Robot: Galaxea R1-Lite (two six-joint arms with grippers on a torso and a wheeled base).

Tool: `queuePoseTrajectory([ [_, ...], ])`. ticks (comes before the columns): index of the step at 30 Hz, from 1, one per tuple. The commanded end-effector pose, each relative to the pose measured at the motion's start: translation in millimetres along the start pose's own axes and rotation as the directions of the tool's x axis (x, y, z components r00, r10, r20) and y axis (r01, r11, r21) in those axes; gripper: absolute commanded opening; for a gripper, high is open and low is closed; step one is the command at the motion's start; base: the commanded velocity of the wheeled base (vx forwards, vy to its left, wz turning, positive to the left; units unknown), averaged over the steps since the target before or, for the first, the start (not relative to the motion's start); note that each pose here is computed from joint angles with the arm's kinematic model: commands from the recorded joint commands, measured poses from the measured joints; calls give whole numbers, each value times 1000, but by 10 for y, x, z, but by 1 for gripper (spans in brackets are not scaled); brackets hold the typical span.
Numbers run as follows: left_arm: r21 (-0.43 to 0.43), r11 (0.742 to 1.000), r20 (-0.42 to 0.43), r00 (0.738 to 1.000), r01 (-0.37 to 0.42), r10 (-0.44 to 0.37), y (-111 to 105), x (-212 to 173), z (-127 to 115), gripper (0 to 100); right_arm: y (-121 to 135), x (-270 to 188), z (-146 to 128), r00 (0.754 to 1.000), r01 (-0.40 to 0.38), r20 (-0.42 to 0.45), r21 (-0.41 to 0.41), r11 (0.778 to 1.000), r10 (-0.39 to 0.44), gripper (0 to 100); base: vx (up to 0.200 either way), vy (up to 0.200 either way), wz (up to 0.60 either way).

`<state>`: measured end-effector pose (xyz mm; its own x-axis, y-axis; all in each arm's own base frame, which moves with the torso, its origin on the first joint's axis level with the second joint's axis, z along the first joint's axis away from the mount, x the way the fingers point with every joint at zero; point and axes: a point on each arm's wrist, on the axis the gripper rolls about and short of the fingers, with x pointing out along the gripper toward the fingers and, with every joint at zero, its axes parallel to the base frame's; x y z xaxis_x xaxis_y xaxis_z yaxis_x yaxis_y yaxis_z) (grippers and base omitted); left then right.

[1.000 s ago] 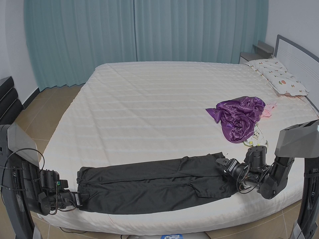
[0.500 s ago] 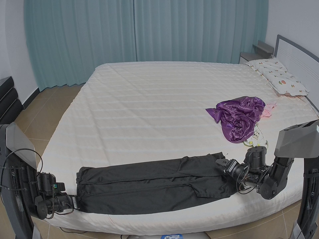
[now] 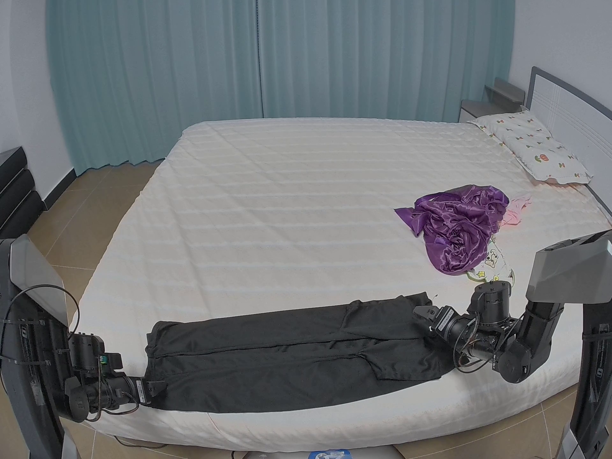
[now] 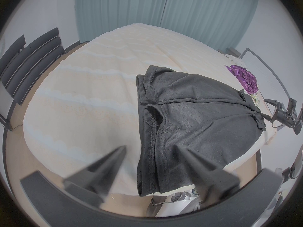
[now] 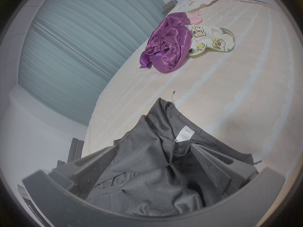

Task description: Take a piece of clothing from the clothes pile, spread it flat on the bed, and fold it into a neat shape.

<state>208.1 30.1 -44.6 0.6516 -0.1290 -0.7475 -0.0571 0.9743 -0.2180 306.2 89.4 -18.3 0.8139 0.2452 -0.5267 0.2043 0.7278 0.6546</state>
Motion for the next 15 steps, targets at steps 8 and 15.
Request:
queuePoseTrajectory([
  [8,-89,996,217,976,8,12,69,-200,389,100,-4,1,2,1000,0,-1,1,1000,0,100,0,0,0],
  [15,-248,961,261,964,125,-58,-132,90,871,100,0,5,-1,1000,-2,-1,2,1000,2,100,0,0,0],
])
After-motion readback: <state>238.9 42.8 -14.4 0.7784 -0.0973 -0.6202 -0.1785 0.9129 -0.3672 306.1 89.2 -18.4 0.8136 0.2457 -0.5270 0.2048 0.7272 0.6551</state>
